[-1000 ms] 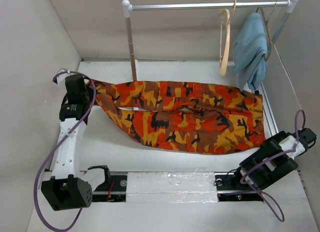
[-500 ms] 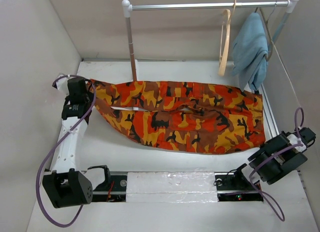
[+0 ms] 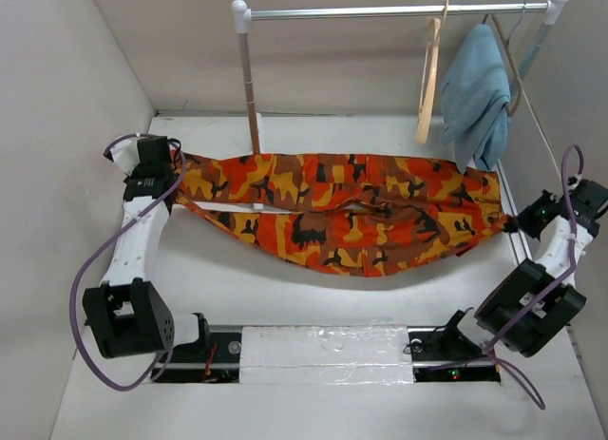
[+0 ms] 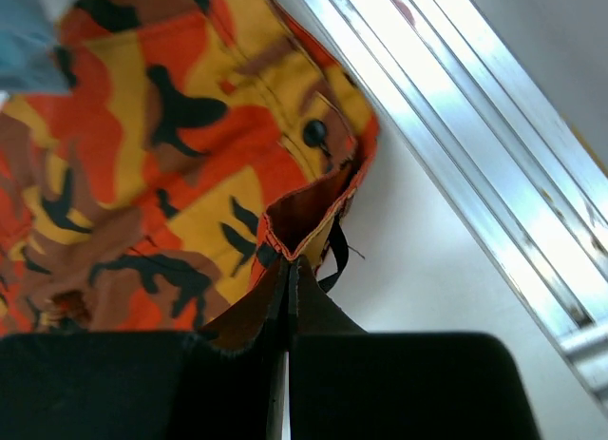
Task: Place the trousers on the hanger
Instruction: Fold the trousers at the center of the board.
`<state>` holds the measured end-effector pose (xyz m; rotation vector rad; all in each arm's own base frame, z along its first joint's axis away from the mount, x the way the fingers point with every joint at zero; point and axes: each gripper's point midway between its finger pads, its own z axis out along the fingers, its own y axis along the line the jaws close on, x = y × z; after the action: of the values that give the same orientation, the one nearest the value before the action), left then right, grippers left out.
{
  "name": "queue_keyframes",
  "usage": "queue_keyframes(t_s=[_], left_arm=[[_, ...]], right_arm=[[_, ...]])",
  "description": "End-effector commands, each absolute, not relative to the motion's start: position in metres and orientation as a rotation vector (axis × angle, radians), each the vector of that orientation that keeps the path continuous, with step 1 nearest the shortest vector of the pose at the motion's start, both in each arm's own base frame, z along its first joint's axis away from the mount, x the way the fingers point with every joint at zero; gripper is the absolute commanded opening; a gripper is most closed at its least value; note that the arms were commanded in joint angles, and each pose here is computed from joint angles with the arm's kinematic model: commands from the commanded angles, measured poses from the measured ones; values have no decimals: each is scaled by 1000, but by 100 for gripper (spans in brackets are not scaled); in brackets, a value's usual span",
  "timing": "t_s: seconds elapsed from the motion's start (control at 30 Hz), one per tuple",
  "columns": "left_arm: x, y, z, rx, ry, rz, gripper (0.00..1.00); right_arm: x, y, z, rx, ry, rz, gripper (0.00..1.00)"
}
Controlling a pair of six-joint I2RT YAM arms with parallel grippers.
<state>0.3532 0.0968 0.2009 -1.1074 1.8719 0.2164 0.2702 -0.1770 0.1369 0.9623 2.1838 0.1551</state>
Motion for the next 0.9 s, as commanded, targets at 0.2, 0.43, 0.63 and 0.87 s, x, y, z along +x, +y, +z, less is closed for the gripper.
queue_keyframes(t_s=[0.2,0.43,0.63,0.87], left_arm=[[400,119,266,-1089,1692,250,0],[456,134,270,-1042,1702,336,0],[527,140,236,-1007,1817,432,0],[555,123,206,-906,1959,424,61]], right_arm=[[376,-189,205,817,2004,178,0],[451,-213,202,818,1997,240,0],[505,-224,194,805,1996,250,0],[532,-209,167,813,1982,341,51]])
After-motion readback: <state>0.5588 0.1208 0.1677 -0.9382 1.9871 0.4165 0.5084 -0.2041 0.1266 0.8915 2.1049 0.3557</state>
